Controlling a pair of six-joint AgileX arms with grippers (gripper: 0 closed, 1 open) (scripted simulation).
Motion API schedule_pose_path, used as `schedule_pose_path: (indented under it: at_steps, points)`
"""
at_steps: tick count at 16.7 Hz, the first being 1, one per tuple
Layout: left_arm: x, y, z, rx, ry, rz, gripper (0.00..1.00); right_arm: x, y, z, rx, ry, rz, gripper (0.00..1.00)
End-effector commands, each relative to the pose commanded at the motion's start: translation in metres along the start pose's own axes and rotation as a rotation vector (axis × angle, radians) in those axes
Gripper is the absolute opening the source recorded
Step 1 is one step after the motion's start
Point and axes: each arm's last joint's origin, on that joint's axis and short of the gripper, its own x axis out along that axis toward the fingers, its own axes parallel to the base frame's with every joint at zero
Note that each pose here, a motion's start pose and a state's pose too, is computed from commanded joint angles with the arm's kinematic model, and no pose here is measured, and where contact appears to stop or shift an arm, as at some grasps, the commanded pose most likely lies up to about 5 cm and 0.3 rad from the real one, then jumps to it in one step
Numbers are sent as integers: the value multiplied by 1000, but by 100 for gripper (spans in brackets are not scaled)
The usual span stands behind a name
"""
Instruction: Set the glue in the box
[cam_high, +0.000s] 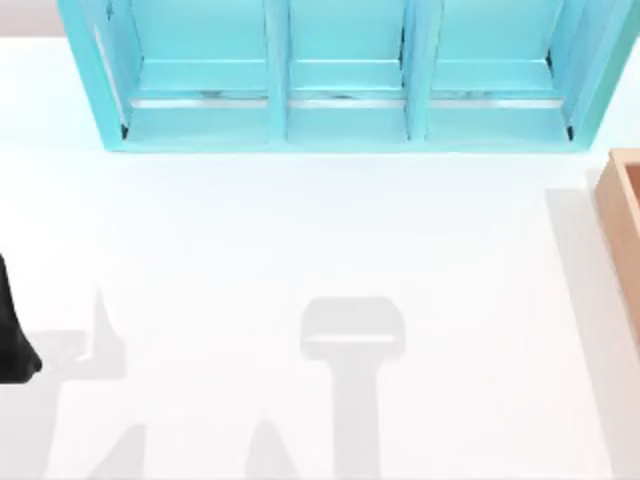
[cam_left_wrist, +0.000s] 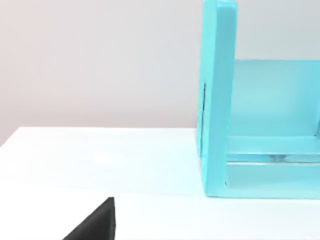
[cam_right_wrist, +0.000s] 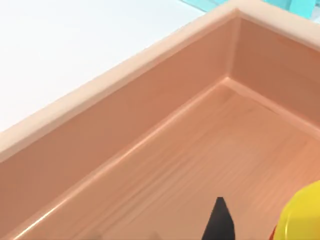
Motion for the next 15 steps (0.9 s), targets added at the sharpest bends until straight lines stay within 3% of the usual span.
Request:
schedule_pose_path:
  at_steps: [10,15]
  points:
    - [0,0,0,0,0,0,100,0,0,0,0,0,0,98]
    - [0,0,0,0,0,0,100,0,0,0,0,0,0,100]
